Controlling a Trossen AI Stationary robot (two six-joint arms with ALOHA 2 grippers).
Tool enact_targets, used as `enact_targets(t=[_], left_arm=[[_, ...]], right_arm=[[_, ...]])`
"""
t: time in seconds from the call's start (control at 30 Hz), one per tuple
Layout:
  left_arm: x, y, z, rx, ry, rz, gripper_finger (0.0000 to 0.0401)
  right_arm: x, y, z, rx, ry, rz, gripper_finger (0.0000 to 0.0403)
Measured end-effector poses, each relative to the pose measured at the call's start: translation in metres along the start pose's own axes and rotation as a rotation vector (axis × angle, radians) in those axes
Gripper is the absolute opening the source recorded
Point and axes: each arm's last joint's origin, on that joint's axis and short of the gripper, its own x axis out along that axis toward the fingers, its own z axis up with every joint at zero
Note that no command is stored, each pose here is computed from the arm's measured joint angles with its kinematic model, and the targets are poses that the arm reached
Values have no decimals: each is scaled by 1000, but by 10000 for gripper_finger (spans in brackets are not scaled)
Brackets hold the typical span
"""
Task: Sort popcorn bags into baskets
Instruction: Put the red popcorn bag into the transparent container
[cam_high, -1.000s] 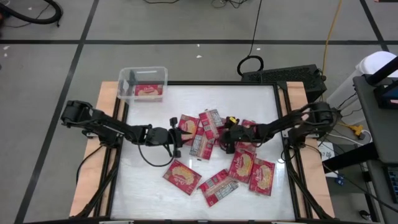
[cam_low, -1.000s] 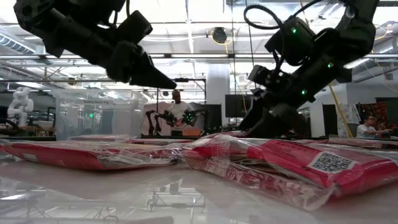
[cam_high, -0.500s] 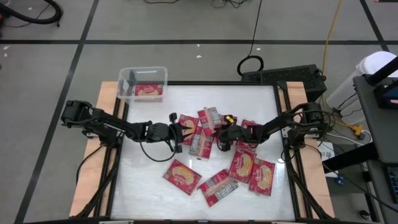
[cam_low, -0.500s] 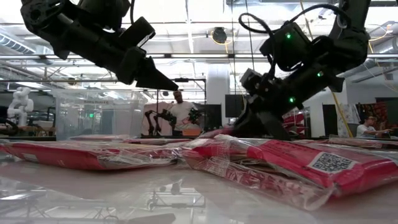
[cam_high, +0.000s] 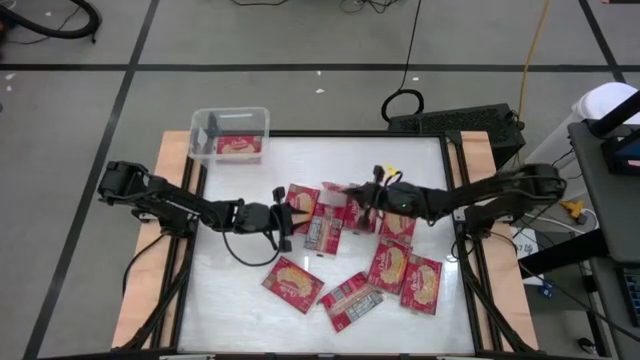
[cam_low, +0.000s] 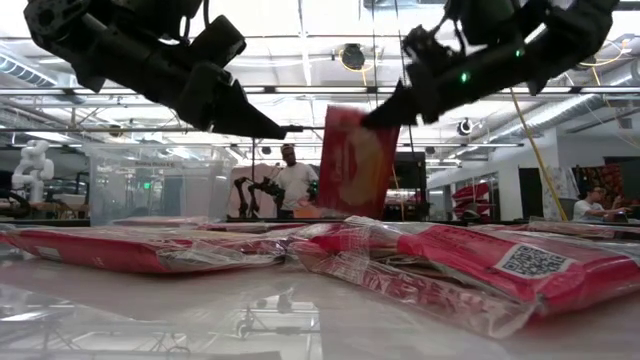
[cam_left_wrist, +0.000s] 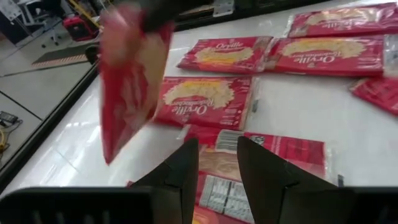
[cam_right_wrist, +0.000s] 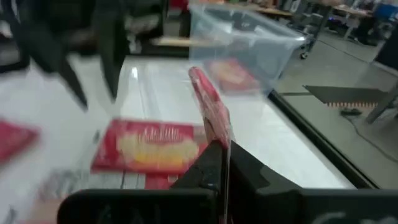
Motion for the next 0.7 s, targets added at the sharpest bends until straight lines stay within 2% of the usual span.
enact_targets(t=[0.27, 0.47, 0.7], left_arm=[[-3, -9, 1, -77, -8, -26, 147], [-3, -10, 2, -152, -8, -31, 185], [-5, -16, 1, -168, -2, -65, 214]], right_arm=[[-20, 6, 19, 129, -65, 49, 1], [-23, 19, 17, 181, -54, 105, 0], [-26, 33, 15, 188, -40, 156, 0]])
